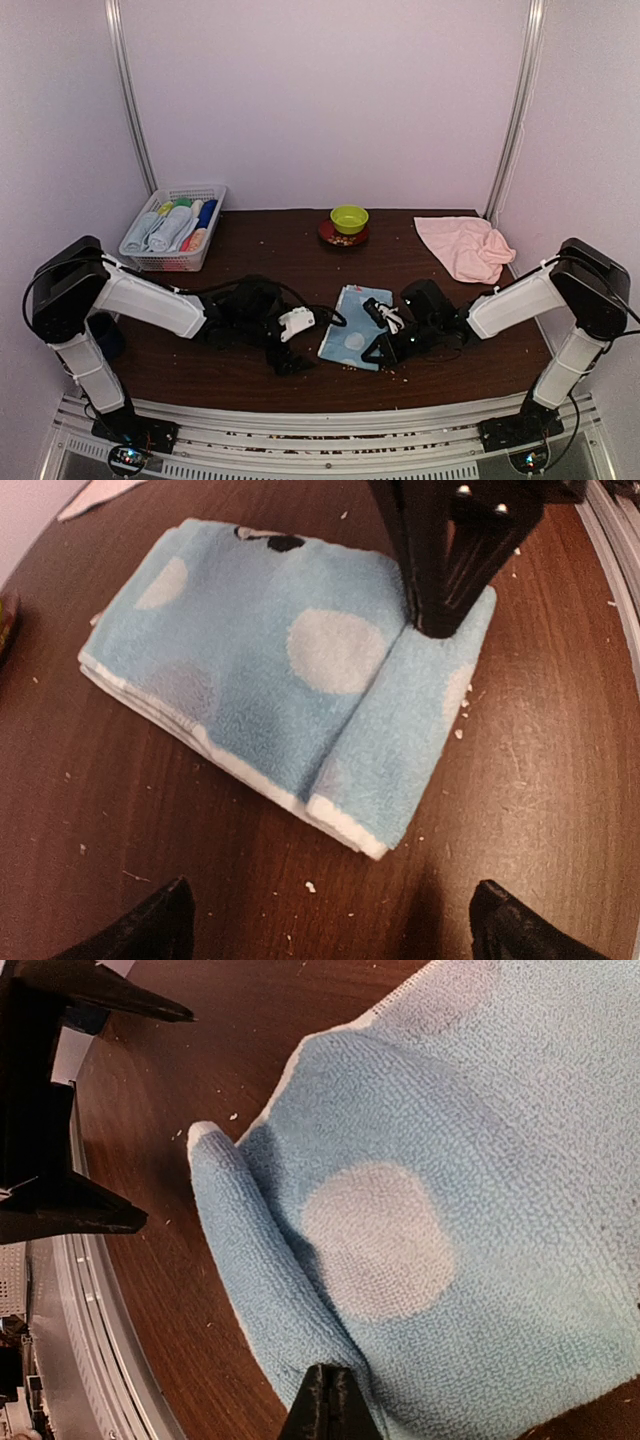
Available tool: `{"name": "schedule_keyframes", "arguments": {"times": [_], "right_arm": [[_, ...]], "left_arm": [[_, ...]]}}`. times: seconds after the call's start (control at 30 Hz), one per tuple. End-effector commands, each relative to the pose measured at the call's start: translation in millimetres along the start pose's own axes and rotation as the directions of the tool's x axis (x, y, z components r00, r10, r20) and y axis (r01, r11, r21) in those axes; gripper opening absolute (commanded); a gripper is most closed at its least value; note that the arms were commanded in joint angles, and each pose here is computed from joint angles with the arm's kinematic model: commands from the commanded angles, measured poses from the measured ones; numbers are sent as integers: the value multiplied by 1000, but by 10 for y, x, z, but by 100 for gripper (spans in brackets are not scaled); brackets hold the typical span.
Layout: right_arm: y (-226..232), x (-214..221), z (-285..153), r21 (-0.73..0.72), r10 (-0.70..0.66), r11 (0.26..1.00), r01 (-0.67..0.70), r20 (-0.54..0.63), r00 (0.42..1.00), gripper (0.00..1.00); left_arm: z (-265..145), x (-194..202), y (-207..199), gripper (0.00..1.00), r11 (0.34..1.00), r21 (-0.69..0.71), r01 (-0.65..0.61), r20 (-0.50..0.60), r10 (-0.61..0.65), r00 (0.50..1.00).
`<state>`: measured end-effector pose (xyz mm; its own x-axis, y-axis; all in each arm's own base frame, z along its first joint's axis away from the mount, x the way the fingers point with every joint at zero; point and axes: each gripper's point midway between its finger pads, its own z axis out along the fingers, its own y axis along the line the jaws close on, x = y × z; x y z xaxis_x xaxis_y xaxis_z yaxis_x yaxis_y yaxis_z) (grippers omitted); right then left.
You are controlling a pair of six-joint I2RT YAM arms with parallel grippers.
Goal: Roll the towels
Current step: Roll the towel at the center of the board.
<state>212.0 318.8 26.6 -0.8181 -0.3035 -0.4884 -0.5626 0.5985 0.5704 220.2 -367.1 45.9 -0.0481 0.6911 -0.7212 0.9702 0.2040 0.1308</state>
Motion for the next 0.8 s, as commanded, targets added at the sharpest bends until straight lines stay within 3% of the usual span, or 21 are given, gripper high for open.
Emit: {"name": "schedule_keyframes", "arguments": {"times": [0.0,0.17,0.4,0.53,0.57,0.77], "right_arm": [[-232,281,51,70,58,996,-51,-100,993,4],[-212,270,35,52,62,997,-57,-112,992,4],[-178,274,37,23,68,998,-66,-122,990,4],[-161,273,55,5,73,997,-72,-128,989,3],[-148,274,59,-3,73,997,-74,-131,989,3],[-136,248,47,-14,75,997,-77,-128,989,2]], "left_arm": [[-133,-158,87,98,932,-222,-285,-4,291,957],[-199,-192,-9,95,808,-330,-489,-57,500,864],[-90,-146,-9,77,683,-366,-632,-170,618,767],[3,-177,-112,49,632,-346,-694,-185,679,711],[29,-179,-135,46,620,-339,-708,-191,691,697],[193,-87,-168,47,574,-295,-764,-254,723,642]]}}
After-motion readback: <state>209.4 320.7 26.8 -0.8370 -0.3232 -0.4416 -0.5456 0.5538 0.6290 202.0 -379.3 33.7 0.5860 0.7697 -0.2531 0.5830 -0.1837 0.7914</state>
